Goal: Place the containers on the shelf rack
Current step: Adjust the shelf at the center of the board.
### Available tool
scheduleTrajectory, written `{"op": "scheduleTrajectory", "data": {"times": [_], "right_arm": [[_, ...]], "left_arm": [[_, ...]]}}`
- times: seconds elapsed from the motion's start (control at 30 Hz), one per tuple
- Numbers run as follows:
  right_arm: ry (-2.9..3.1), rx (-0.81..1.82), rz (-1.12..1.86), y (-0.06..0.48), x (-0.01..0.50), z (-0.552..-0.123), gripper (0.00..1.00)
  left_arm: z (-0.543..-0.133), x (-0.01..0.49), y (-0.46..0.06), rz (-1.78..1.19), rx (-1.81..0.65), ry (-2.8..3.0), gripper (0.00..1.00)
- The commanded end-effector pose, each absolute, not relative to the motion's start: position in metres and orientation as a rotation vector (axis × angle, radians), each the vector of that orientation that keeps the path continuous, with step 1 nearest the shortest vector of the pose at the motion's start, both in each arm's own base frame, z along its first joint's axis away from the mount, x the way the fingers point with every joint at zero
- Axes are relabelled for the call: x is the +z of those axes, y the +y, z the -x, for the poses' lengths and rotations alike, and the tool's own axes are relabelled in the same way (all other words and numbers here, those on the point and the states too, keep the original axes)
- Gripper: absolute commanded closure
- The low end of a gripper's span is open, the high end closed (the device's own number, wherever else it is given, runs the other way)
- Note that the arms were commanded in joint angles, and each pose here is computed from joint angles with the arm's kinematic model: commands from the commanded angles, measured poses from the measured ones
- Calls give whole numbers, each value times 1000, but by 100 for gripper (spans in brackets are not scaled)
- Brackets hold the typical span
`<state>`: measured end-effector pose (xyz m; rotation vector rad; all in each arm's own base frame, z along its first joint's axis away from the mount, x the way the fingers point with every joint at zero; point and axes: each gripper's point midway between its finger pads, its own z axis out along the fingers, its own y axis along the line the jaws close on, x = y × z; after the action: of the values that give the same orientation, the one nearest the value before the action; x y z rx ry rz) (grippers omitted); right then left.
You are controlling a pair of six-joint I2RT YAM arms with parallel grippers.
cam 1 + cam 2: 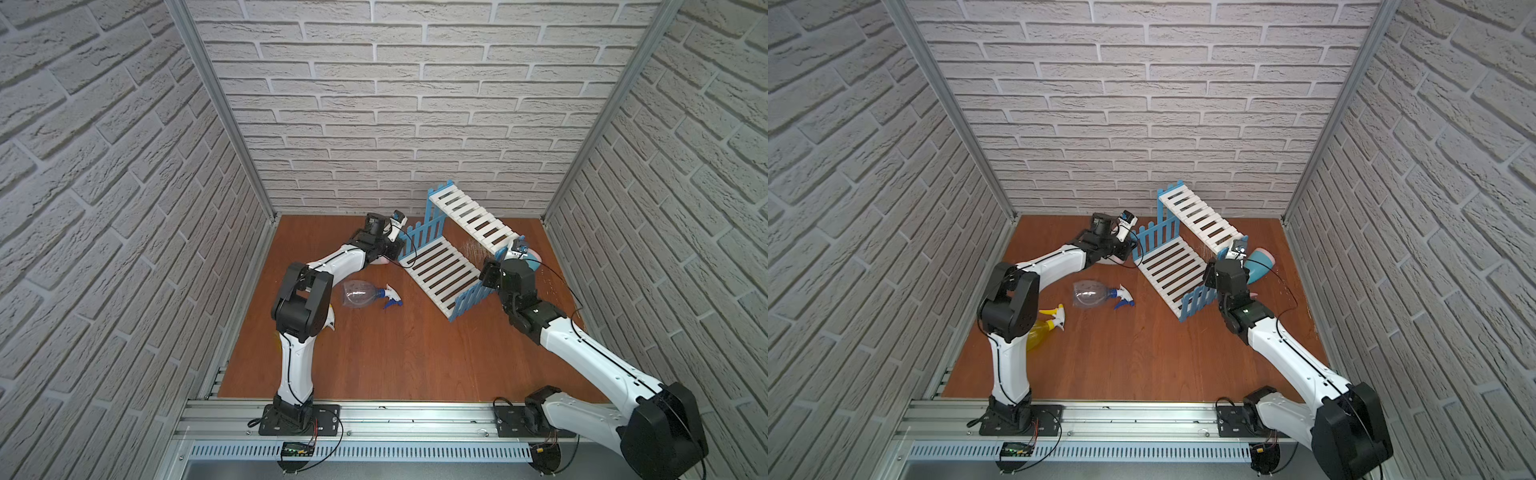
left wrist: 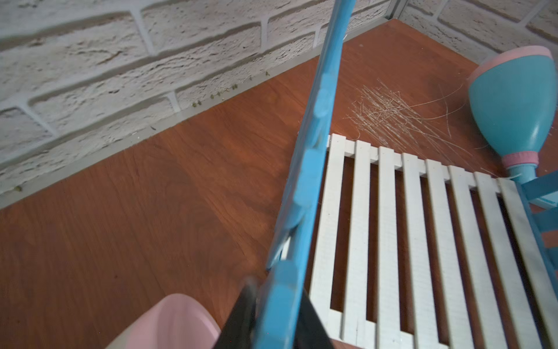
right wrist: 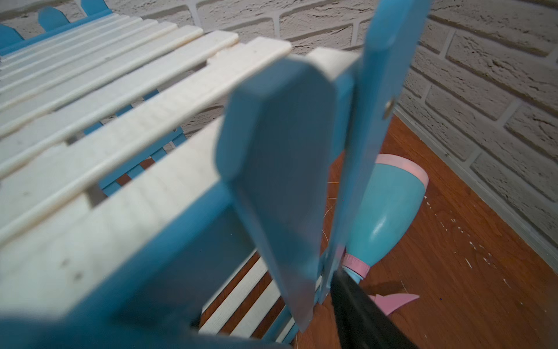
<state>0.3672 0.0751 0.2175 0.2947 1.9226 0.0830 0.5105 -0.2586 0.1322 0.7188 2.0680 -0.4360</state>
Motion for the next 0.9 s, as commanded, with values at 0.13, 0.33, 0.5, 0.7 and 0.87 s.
{"op": "scheduleTrajectory", "data": {"times": [0.13,0.33,0.5,0.7,0.87], "right_arm": [[1888,177,-172,96,233,-397,38],[1880,206,-108,103,231,-418,40],[1871,204,-51,108,227,-439,42],[1859,214,5,117,223,-466,43],[1860,223,26,122,221,-481,42]], "left_arm": [[-490,173,-260,-669,-352,1914,95],[-460,170,-245,-569,-318,1946,96],[-416,157,-244,-525,-258,1993,96],[-380,145,-242,-466,-243,2047,95],[-369,138,-244,-445,-279,2072,92]]}}
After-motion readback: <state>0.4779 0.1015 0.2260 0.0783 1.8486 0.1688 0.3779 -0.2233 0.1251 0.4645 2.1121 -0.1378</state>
